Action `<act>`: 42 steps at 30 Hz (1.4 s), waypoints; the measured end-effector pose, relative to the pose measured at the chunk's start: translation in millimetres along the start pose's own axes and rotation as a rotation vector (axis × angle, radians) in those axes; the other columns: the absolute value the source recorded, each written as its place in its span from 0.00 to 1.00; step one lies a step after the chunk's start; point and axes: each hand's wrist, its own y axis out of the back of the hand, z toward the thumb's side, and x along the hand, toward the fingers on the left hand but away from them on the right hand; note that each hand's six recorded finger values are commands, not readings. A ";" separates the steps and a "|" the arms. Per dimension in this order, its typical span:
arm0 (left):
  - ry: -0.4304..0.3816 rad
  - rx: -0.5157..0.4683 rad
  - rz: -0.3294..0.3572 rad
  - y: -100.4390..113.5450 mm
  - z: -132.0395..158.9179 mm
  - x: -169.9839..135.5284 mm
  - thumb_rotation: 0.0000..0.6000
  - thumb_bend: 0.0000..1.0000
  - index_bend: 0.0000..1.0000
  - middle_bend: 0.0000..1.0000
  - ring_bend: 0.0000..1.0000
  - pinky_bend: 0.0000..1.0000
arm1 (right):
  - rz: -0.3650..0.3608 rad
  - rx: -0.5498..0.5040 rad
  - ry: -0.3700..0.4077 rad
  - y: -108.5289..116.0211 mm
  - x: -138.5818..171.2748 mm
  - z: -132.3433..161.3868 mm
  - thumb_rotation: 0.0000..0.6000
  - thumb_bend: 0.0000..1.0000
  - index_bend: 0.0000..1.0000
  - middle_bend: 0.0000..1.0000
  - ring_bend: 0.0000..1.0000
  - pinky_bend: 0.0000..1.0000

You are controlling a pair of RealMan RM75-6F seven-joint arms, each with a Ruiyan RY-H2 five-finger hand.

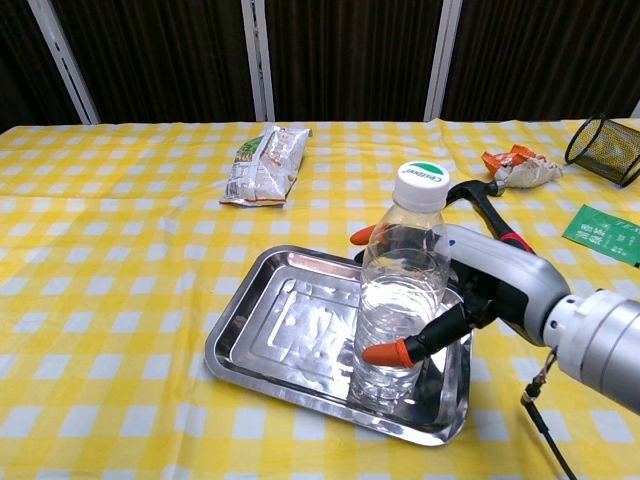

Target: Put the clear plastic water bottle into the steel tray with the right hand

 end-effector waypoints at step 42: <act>0.025 -0.005 0.022 6.2 -4.5 -4.4 1.00 0.18 0.05 0.00 0.00 0.00 | -0.441 0.866 -0.484 210.0 197.4 -123.2 1.00 0.07 0.14 0.14 0.00 0.00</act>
